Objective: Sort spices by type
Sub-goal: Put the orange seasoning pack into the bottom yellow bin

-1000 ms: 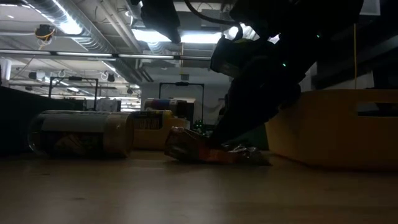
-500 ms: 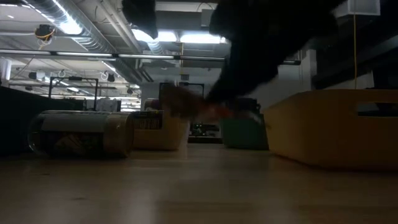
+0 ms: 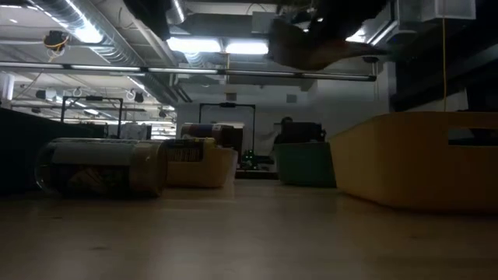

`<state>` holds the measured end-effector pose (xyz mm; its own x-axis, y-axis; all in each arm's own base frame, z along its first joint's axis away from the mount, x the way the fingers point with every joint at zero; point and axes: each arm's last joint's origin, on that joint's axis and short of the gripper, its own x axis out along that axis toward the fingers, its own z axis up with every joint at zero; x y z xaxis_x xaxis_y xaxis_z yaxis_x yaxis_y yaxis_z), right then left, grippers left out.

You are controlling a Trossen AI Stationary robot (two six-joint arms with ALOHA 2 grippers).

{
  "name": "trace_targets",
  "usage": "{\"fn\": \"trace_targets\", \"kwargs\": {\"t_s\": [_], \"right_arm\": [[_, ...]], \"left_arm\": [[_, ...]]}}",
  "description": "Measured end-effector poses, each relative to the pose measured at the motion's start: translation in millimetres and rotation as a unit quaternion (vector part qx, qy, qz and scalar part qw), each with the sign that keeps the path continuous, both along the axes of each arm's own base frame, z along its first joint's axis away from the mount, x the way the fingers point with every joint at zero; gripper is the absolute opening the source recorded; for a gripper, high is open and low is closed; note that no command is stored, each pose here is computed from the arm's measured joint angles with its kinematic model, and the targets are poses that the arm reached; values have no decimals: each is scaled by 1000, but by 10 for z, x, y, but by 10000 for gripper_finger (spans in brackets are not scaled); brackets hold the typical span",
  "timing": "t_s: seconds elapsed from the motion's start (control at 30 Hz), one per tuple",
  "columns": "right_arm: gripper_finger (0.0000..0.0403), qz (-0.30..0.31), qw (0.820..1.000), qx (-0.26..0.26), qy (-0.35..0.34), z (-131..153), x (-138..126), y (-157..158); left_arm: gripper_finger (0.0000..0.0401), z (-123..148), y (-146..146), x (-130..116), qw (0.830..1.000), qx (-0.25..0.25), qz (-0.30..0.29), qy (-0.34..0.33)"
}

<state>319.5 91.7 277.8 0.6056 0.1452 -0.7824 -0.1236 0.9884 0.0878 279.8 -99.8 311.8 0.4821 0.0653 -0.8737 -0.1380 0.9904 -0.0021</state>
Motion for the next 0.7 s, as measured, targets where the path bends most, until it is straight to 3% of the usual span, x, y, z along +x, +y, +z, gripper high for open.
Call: {"fn": "trace_targets", "kwargs": {"t_s": [0.17,0.4,0.7], "right_arm": [[5,-13,998,-9,57,122,-232,-68],[9,-31,983,-46,172,37,-461,-141],[11,-34,979,-56,194,-32,-490,-152]], "left_arm": [[235,-2,-10,-8,1000,-4,7,2],[235,-3,-5,-8,1000,-4,8,2],[235,-4,-2,-6,1000,-4,9,3]]}}
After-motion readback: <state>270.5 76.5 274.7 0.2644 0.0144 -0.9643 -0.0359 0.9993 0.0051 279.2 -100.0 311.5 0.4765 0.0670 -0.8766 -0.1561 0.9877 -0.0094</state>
